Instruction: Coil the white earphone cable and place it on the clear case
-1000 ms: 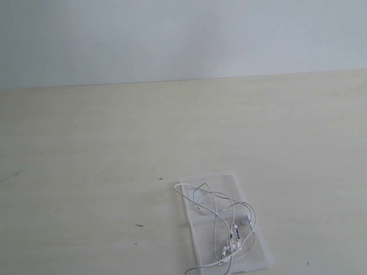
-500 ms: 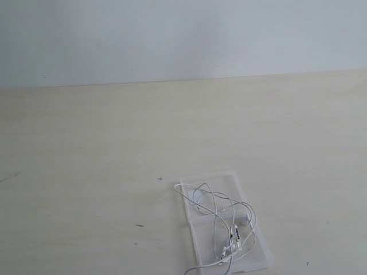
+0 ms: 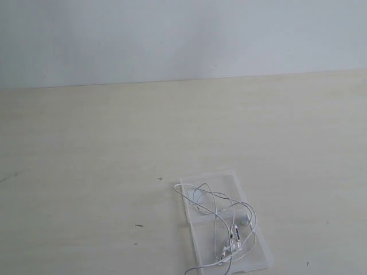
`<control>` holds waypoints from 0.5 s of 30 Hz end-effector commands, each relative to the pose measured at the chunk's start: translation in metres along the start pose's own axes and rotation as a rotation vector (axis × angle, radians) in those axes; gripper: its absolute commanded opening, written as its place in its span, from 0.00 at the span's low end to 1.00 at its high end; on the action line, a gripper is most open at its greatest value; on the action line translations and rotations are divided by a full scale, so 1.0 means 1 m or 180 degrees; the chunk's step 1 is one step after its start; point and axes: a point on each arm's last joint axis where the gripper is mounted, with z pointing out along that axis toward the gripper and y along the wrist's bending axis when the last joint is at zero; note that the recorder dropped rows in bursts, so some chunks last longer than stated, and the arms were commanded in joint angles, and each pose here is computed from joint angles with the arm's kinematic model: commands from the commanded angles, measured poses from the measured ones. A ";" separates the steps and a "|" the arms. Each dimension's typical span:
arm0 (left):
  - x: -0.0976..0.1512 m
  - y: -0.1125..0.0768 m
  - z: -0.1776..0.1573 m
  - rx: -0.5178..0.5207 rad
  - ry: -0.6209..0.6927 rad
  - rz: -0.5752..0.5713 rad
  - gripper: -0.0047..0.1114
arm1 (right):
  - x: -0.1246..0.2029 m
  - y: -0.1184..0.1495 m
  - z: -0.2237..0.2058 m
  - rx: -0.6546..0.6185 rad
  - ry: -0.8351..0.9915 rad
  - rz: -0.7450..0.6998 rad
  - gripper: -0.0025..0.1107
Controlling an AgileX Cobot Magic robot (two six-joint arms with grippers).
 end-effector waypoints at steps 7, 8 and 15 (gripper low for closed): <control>0.057 -0.009 0.017 0.0083 0.0541 -0.0329 0.04 | 0.001 0.000 0.000 0.0017 -0.0017 -0.0005 0.03; 0.063 -0.010 0.019 0.0086 0.0571 -0.0328 0.04 | 0.001 0.000 0.000 0.0017 -0.0017 -0.0005 0.03; 0.105 -0.017 0.028 0.0101 0.0612 -0.0340 0.04 | 0.001 0.000 0.000 0.0017 -0.0017 -0.0005 0.03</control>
